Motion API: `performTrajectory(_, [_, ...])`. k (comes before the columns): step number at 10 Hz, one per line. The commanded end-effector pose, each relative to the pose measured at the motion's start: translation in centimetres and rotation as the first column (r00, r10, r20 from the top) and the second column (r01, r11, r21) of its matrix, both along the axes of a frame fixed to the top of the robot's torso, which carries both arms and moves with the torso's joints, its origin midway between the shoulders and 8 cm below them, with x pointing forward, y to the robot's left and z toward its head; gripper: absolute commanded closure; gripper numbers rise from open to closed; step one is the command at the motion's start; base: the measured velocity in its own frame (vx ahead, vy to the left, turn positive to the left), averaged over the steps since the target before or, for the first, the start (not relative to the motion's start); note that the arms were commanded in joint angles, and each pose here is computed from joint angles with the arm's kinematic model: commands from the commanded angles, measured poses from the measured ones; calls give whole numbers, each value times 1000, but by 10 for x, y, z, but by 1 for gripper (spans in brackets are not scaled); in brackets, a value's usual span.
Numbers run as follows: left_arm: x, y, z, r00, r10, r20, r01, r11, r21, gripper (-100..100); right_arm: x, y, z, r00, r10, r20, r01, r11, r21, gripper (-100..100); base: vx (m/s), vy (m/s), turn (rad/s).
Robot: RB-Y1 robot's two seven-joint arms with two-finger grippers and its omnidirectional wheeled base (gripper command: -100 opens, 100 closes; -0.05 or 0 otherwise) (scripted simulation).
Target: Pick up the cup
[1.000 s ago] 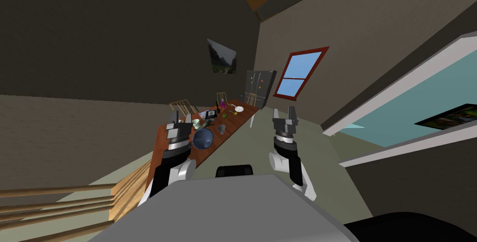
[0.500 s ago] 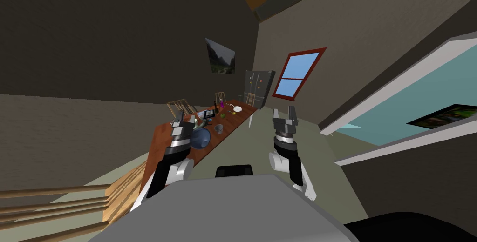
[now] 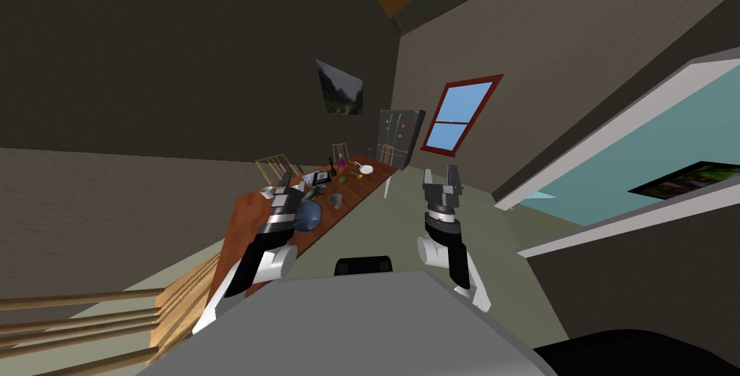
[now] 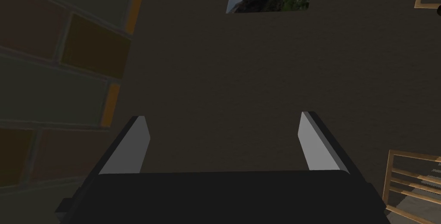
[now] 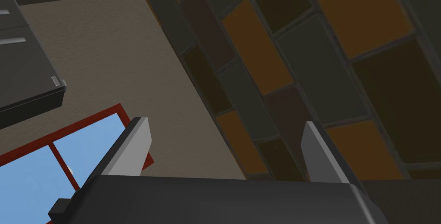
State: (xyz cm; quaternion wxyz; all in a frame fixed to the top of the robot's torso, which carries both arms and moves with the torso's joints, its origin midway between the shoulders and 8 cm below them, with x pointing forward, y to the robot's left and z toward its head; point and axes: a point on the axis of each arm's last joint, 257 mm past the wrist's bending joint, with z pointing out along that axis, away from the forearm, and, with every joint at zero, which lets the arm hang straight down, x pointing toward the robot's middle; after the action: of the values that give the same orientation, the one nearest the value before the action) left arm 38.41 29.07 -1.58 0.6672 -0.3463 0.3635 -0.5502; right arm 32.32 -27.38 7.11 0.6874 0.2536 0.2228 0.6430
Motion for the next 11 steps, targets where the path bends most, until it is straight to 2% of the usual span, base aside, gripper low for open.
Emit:
performTrajectory(1, [9,5,-13,999,1,-54,-1,1000,2,-100,0,0,0,1000,0,0,0,1000,0,0,18,-58,-3])
performTrajectory(2, [9,5,-14,998,1,-57,-1,1000,2,-100,0,0,0,1000,0,0,0,1000,0,0,16,-43,-1])
performTrajectory(3, [16,10,-23,995,4,-97,-3,1000,5,-100,0,0,0,1000,0,0,0,1000,0,0,26,-41,-4])
performTrajectory(4, [17,10,-25,994,5,-106,-4,1000,4,-100,0,0,0,1000,0,0,0,1000,0,0,23,-40,1])
performTrajectory(6, [25,16,-38,987,9,-158,-9,1000,4,-100,0,0,0,1000,0,0,0,1000,0,0,20,-52,1])
performTrajectory(8, [32,22,-51,977,15,-212,-15,1000,4,-100,0,0,0,1000,0,0,0,1000,0,0,31,-49,2])
performTrajectory(11, [44,35,-74,954,28,-300,-28,1000,5,-100,0,0,0,1000,0,0,0,1000,0,0,31,-50,4])
